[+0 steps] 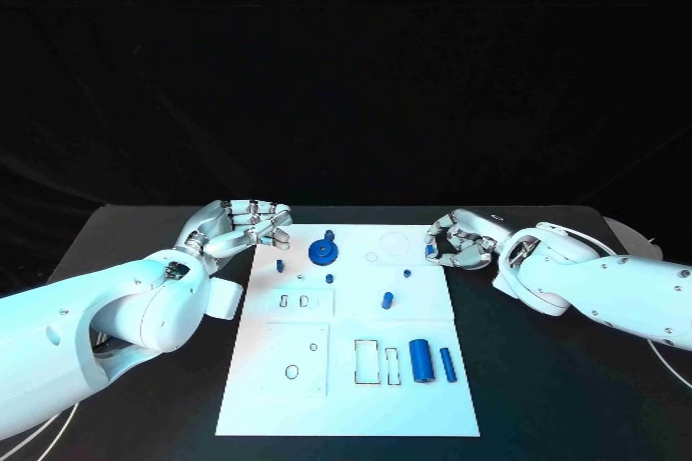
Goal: Assemble the parts on the task board
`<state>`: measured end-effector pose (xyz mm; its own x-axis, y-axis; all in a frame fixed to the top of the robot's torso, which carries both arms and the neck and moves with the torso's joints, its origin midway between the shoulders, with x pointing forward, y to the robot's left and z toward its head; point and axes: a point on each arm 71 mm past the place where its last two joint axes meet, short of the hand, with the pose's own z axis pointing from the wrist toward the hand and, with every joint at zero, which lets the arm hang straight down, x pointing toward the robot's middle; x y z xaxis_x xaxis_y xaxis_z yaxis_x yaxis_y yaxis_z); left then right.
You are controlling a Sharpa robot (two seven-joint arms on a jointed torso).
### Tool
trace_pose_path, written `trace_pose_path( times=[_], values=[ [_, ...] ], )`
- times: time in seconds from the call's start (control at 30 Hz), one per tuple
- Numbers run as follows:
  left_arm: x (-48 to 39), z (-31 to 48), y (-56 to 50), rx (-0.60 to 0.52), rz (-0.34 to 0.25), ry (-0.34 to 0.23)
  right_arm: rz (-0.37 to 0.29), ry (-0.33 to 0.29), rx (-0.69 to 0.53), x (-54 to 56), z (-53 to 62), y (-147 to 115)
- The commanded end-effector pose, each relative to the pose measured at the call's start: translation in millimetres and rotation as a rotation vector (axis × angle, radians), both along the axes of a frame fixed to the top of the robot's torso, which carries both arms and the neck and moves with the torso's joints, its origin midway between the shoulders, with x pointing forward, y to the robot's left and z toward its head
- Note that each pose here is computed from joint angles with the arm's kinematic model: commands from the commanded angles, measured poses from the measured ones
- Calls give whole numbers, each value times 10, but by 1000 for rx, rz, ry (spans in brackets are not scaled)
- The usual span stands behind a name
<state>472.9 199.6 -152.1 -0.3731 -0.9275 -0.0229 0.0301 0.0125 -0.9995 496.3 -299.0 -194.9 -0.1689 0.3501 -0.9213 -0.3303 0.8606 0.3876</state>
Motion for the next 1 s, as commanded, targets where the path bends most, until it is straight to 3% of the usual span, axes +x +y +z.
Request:
trace_pose_path(
  times=[0.03, 1.0],
  values=[
    [-8, 14, -22, -11, -19, -6, 10, 24, -20, -3, -27, 12],
    [-8, 13, -8, -9, -16, -4, -3, 19, -22, 17, -53, 30]
  ],
)
